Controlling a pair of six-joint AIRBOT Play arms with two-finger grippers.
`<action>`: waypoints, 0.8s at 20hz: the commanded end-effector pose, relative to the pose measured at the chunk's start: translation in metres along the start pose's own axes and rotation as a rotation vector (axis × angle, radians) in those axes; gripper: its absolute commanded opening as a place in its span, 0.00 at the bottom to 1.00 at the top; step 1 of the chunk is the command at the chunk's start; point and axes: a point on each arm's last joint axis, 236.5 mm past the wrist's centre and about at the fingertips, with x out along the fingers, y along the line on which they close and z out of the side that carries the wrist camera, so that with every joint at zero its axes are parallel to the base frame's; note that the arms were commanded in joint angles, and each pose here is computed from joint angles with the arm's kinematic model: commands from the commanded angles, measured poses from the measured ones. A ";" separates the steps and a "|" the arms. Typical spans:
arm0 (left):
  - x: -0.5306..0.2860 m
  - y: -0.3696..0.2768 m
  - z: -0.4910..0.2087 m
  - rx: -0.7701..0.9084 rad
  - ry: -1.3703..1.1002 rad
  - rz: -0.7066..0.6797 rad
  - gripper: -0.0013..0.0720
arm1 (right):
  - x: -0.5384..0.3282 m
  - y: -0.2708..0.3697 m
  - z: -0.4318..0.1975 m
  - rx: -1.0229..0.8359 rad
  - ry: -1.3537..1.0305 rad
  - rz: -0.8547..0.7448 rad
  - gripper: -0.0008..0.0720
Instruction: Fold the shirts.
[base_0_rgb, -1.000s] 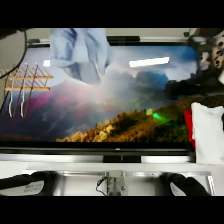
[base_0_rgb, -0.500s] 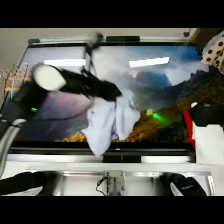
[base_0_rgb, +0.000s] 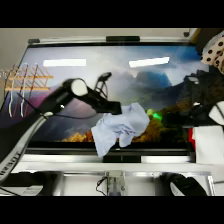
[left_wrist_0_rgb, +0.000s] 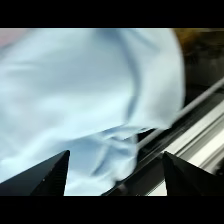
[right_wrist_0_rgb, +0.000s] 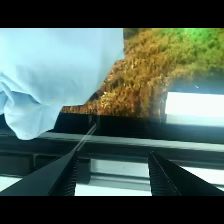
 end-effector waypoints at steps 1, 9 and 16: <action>-0.067 0.084 -0.035 -0.099 0.138 0.129 1.00 | 0.046 -0.001 0.018 -0.047 0.036 -0.001 0.77; 0.003 0.114 -0.157 -0.378 0.253 0.032 1.00 | 0.140 -0.003 0.026 0.208 0.282 0.334 0.77; 0.064 0.099 -0.161 -0.456 0.167 -0.014 1.00 | 0.151 -0.002 0.023 0.186 0.309 0.357 0.77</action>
